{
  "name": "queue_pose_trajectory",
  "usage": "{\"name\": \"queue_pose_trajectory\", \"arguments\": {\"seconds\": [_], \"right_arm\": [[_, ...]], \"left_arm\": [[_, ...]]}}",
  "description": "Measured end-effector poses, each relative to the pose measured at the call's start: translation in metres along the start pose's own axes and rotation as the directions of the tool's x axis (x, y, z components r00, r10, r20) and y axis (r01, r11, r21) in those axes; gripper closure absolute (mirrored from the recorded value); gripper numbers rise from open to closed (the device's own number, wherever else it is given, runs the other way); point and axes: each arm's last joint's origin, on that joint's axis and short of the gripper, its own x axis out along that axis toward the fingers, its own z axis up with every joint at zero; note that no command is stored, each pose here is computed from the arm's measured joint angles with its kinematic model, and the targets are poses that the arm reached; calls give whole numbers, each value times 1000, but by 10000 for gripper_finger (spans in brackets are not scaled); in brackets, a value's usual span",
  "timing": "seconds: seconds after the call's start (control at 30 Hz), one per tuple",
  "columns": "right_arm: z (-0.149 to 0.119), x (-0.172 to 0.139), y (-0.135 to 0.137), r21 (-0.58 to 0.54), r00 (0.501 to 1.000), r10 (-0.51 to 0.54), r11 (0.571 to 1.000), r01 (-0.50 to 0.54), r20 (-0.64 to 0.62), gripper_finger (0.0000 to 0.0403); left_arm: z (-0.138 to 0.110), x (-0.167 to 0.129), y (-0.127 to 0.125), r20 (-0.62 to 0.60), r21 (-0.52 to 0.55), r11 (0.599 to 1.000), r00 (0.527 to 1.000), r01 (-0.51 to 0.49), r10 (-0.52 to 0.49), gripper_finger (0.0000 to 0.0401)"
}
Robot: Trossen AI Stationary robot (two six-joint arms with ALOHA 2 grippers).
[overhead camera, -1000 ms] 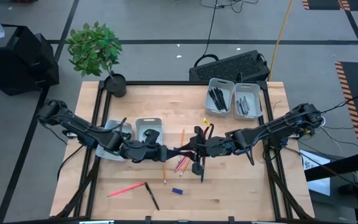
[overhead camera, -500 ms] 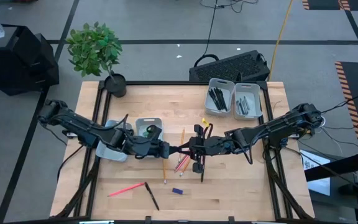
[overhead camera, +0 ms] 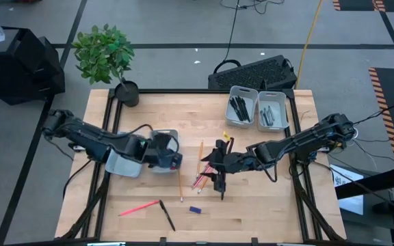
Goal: Sort crayons/erasers/pens/pencils in bins
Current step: Put the blue eraser into the bottom right gray bin
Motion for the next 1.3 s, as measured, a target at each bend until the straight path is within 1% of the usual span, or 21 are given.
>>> {"name": "queue_pose_trajectory", "arguments": {"seconds": [0.07,0.13,0.23,0.3,0.37,0.43,0.47,0.57,0.67,0.7,0.77,0.8,0.83,0.97,1.1,1.2,1.3], "right_arm": [[-2,-1,1,21,1000,0,1000,0,-16,162],[-3,-1,2,35,1000,1,999,-1,-26,165],[-4,-1,4,46,1000,4,999,-3,-25,171],[-4,-1,4,50,1000,3,999,-2,-25,175],[-4,-1,4,69,1000,3,998,-2,-25,176],[-4,-1,4,87,1000,4,996,-2,-26,176],[-4,-1,4,94,1000,4,996,-1,-27,176],[-4,-2,6,103,1000,9,995,-6,-26,177],[-5,-3,8,123,1000,14,992,-11,-24,177],[-5,-3,9,131,1000,17,991,-13,-25,177],[-5,-3,11,138,999,19,990,-16,-25,177],[-6,-4,12,140,999,22,990,-18,-25,177],[-6,-4,12,144,999,22,989,-19,-25,177],[-7,-4,14,154,999,25,988,-20,-30,177],[-7,-4,14,153,999,25,988,-19,-33,177],[-7,-4,14,152,999,25,988,-19,-33,177],[-6,-4,14,153,999,26,988,-22,-24,177]], "left_arm": [[6,3,13,-23,49,992,993,-113,115,383],[10,4,21,-28,135,975,983,-176,181,383],[19,7,25,-21,268,943,977,-198,211,383],[24,14,27,-12,367,906,973,-210,231,383],[28,23,28,-10,468,857,969,-215,249,383],[31,36,29,-10,559,799,961,-224,276,383],[32,43,29,-14,607,764,958,-219,286,383],[31,64,33,-48,756,628,941,-184,334,380],[26,81,35,-76,836,529,924,-146,375,365],[24,87,36,-80,851,506,917,-141,390,359],[22,94,38,-66,864,478,907,-157,417,347],[21,97,39,-52,867,468,902,-172,429,340],[21,99,39,-45,865,467,901,-180,431,333],[20,100,38,-57,861,481,908,-167,416,300],[23,87,35,-52,860,485,916,-161,397,258],[29,69,33,-71,839,522,922,-151,381,235],[37,43,29,-70,805,574,938,-148,340,226]]}}
